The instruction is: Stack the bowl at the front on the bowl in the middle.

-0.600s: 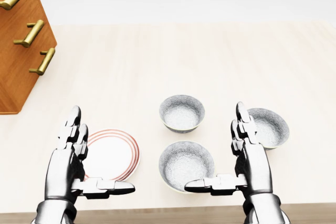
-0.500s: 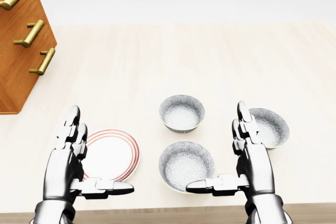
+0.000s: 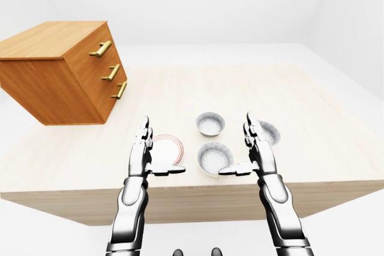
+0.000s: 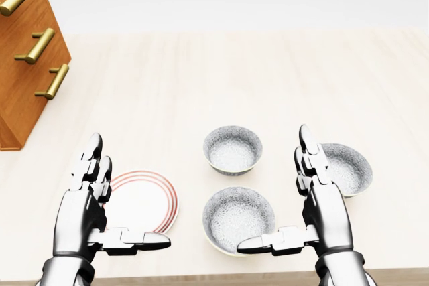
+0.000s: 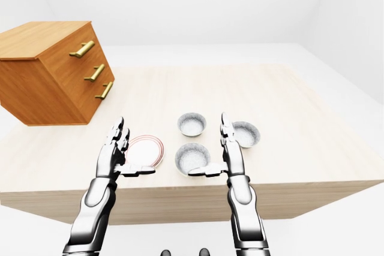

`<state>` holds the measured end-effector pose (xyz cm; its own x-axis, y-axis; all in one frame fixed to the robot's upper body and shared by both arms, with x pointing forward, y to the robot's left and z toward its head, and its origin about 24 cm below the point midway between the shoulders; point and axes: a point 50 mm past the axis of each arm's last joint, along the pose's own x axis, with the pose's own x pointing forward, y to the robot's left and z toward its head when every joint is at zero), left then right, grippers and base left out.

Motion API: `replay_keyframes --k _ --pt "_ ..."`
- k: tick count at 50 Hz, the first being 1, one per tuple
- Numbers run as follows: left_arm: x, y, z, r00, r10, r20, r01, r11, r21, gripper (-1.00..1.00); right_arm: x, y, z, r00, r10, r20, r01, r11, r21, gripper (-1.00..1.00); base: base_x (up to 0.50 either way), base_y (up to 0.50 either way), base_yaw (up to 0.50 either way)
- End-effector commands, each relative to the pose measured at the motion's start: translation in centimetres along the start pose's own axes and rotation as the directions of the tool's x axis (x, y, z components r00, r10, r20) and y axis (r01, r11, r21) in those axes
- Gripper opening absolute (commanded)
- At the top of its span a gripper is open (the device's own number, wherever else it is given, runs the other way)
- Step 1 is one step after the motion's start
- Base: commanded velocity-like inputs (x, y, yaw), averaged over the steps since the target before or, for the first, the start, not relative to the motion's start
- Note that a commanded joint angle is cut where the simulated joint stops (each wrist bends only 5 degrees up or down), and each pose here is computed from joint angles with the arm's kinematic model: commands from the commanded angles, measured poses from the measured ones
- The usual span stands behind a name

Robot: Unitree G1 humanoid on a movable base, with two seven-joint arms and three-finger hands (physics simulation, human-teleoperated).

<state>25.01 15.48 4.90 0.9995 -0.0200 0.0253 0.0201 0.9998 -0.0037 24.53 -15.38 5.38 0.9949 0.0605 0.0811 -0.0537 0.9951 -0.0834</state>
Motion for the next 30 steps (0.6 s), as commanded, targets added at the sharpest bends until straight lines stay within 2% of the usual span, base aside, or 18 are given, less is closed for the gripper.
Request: replay_keyframes --k 1,30 --pt "-0.09 -0.06 0.12 1.000 -0.006 0.001 0.006 1.000 -0.003 1.00 0.00 0.08 0.36 1.000 0.009 0.020 -0.009 1.000 -0.023 1.00 0.19 0.00 0.00" --pt "-0.18 -0.22 0.03 1.000 -0.011 -0.006 0.011 1.000 -0.011 1.00 -0.07 0.21 0.09 0.999 0.024 0.021 -0.023 0.999 -0.041 1.00 0.25 0.00 0.00"
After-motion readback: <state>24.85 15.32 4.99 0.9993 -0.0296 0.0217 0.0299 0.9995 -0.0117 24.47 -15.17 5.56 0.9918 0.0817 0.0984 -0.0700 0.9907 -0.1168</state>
